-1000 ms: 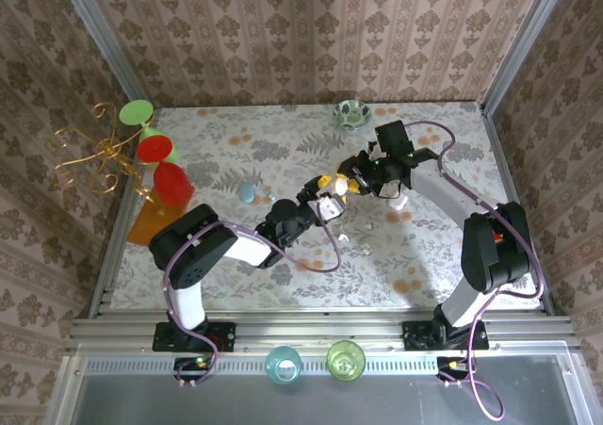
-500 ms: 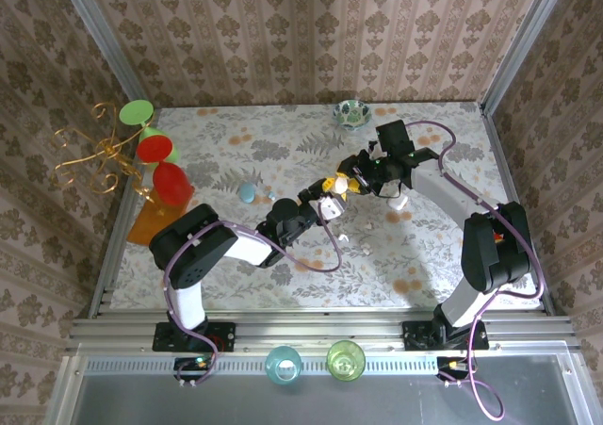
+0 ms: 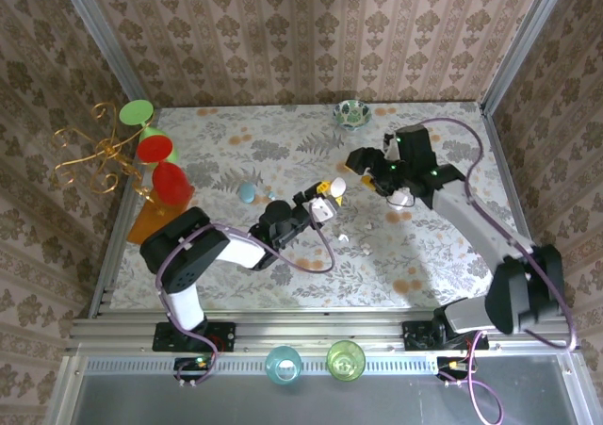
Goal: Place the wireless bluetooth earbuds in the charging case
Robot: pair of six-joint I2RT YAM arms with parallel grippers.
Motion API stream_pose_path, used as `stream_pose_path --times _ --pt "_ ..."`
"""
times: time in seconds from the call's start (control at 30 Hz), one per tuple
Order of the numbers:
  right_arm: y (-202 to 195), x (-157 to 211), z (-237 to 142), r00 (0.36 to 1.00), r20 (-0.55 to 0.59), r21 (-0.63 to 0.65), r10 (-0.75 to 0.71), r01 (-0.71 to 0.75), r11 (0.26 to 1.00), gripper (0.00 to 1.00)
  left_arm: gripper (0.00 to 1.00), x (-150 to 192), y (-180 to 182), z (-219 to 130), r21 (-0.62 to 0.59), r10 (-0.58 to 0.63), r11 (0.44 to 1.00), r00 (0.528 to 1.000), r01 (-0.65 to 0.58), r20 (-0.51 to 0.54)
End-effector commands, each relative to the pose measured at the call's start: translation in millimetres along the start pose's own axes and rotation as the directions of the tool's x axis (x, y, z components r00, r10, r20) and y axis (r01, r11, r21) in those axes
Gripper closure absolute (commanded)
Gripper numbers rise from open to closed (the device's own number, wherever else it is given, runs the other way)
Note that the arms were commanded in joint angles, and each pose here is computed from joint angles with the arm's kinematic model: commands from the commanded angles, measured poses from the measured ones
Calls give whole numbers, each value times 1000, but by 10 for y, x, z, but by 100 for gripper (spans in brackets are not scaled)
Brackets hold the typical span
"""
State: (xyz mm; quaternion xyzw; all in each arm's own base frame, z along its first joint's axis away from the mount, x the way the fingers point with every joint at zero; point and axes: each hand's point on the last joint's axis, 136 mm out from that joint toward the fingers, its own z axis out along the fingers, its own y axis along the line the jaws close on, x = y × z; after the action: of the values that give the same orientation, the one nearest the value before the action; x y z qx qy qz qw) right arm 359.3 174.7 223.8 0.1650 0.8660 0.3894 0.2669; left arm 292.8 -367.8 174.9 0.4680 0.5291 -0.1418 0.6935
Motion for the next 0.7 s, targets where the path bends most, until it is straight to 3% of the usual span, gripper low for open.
stream_pose_path --times 0.0,0.07,0.1,0.2,0.27,0.37,0.47,0.67 --pt "-13 -302 -411 941 251 83 -227 213 974 18 74 -209 46 -93 60 -110 992 993 107 51" --pt "-20 -335 -650 880 345 122 -328 305 945 2 73 -248 21 -130 101 -129 987 991 124 46" --pt "-8 -331 -729 849 378 128 -370 348 929 0 74 -270 14 -150 118 -144 983 989 138 46" --pt "50 -217 -895 769 414 107 -487 490 865 0 74 -356 12 -219 187 -218 961 974 204 54" --pt "107 -80 -946 736 379 81 -561 577 813 0 75 -439 43 -264 231 -279 938 958 256 68" --pt "223 302 -952 608 321 -28 -726 772 635 0 76 -638 77 -345 331 -374 886 923 326 93" --pt "199 586 -980 475 295 -80 -829 877 473 0 71 -831 -32 -470 462 -393 833 913 304 109" --pt "301 939 -1027 334 311 -229 -890 935 271 6 73 -993 -50 -611 520 -421 795 901 312 103"
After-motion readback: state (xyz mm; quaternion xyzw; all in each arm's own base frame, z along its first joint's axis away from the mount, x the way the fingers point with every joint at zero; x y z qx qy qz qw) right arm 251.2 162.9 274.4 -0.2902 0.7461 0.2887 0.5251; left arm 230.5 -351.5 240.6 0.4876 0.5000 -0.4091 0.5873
